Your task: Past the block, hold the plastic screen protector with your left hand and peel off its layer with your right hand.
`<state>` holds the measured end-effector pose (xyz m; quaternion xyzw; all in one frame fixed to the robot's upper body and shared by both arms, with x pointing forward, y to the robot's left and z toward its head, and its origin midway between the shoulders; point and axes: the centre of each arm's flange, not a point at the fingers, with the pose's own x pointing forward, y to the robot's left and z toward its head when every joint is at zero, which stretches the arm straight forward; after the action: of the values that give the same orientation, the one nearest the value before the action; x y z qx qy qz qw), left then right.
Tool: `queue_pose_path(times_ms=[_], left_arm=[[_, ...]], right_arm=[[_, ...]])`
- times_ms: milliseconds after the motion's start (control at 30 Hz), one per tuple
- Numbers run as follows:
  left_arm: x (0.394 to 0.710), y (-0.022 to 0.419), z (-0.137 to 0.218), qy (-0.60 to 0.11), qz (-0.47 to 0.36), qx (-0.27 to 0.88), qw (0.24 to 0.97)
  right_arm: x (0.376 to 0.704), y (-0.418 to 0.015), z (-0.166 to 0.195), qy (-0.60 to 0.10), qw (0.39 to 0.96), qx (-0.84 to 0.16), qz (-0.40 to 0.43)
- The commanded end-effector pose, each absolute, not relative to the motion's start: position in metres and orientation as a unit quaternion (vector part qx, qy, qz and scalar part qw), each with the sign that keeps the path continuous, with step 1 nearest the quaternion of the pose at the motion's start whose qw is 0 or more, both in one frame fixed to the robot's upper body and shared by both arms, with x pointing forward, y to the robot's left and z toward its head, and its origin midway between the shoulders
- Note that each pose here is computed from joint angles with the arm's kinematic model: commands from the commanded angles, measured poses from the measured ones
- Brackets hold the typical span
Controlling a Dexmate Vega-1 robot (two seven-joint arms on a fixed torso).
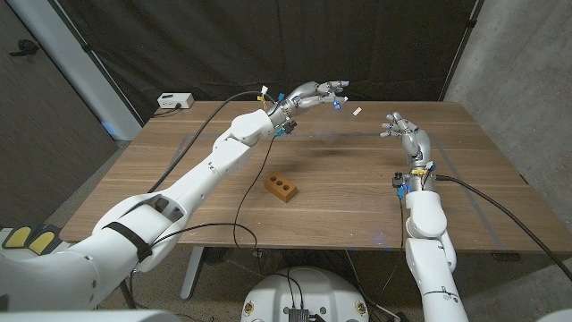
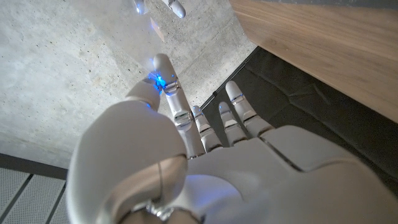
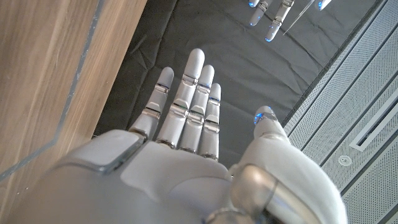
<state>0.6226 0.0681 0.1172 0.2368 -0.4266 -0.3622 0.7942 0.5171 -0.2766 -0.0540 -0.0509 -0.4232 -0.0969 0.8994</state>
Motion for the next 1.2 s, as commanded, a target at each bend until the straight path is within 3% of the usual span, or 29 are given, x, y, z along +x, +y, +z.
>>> queue_pose_path(times_ms=[33,267,533,867,1200], left_arm=[[0.595,0.059,0.122,-0.49,-0.283,0.307,0.765],[0.589,0.06,0.112,-0.52,-0.252,0.251,0.777],[0.592,0.059,0.107,-0.519,-0.293,0.217,0.773],[0.598,0.056,0.1,-0.509,-0.304,0.224,0.773],[0.603,0.056,0.099,-0.5,-0.3,0.233,0.778]], right_arm=[[0.518,-0.279,-0.05,-0.424,0.901,-0.047,-0.085],[0.518,-0.28,-0.051,-0.429,0.898,-0.044,-0.085],[0.519,-0.276,-0.045,-0.437,0.896,-0.044,-0.068],[0.523,-0.273,-0.035,-0.459,0.888,0.001,0.002],[0.524,-0.269,-0.032,-0.481,0.876,0.025,0.019]])
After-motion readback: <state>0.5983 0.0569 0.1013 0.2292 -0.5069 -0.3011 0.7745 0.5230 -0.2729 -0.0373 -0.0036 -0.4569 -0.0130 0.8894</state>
